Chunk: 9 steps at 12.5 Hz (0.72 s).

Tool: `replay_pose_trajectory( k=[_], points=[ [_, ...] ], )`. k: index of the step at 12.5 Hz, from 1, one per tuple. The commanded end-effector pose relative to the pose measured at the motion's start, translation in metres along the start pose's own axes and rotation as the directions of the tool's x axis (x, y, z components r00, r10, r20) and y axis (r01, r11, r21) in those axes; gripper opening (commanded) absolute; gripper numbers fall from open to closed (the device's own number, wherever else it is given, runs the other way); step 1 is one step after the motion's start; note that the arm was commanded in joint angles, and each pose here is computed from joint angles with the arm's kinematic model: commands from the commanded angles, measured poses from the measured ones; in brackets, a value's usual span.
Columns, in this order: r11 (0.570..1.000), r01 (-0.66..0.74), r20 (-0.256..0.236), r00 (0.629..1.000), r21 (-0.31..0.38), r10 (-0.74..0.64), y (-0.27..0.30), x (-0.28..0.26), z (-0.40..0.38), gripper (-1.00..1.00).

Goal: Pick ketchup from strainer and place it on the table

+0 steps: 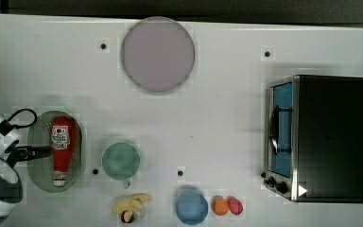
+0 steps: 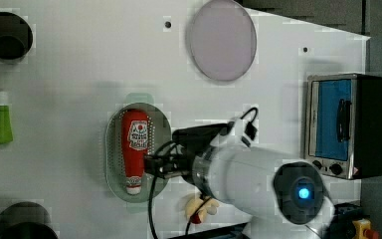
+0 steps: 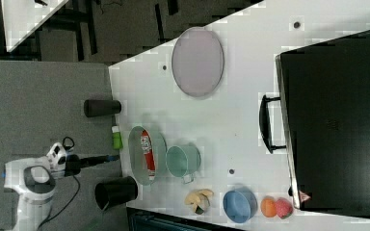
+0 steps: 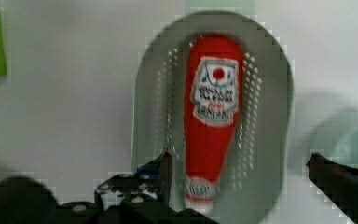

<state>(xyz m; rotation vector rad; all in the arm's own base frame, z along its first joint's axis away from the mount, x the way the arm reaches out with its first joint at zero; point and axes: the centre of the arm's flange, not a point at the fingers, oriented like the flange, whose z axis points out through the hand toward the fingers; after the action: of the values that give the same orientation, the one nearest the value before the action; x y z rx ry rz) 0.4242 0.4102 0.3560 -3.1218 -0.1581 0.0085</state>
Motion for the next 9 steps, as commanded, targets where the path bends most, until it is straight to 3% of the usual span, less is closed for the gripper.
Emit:
replay_pose_trajectory(
  k=[1, 9],
  points=[
    [0.992, -0.125, 0.029, 0.992, 0.019, 0.125, 0.018, 0.012, 0.064, 1.00],
    [0.989, -0.130, 0.043, 0.991, 0.070, 0.127, 0.011, 0.012, 0.171, 1.00]
  ],
)
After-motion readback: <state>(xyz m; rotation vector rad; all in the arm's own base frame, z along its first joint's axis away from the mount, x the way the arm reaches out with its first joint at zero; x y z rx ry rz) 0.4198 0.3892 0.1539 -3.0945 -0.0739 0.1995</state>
